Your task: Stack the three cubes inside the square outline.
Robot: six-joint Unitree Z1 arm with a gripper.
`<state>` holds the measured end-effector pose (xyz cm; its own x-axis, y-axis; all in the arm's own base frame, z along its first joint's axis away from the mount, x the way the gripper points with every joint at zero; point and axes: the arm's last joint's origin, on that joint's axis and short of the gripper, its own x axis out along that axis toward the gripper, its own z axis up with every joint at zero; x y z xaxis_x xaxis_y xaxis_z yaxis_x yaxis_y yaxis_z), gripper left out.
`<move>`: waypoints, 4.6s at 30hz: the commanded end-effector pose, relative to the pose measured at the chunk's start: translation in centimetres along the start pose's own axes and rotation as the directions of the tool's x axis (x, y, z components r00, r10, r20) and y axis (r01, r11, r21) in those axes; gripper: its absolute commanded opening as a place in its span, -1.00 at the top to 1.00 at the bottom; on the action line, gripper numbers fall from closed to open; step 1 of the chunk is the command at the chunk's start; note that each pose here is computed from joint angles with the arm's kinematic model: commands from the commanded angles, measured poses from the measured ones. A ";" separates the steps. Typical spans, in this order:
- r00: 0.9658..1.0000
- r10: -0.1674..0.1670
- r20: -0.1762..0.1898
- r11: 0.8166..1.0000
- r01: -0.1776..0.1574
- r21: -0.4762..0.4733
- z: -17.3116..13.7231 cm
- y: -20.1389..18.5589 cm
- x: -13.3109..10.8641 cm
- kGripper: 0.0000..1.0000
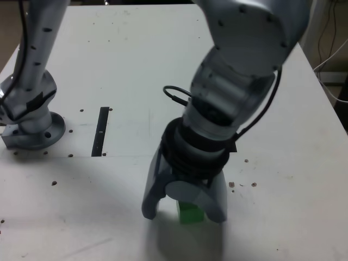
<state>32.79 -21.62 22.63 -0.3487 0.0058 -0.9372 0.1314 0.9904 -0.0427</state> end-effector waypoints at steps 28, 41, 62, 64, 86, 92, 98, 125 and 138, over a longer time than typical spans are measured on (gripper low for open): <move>1.000 -0.009 -0.013 1.000 0.009 0.012 2.1 0.3 0.8 0.41; 1.000 -0.012 -0.012 1.000 0.012 0.015 2.0 0.3 0.7 0.41; 0.993 0.060 0.100 0.997 -0.064 0.038 -5.7 3.0 -7.6 0.41; 0.992 0.052 0.118 0.997 -0.058 0.045 -6.2 3.7 -8.3 0.41; 0.987 0.005 0.163 1.000 -0.009 0.027 -4.5 16.5 -10.6 0.41; 0.991 -0.010 0.134 0.999 0.005 0.041 -3.1 17.9 -9.8 0.41; 0.992 -0.013 0.126 0.998 0.004 0.068 -2.3 18.1 -9.5 0.41; 0.993 -0.004 0.119 0.997 -0.005 0.076 -1.1 18.5 -9.0 -0.99; 0.980 0.056 0.191 0.997 -0.065 0.044 -5.2 18.5 -11.2 -0.99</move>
<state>35.17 -2.82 33.45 -0.1612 0.0275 -0.9865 0.2016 0.9794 -0.0056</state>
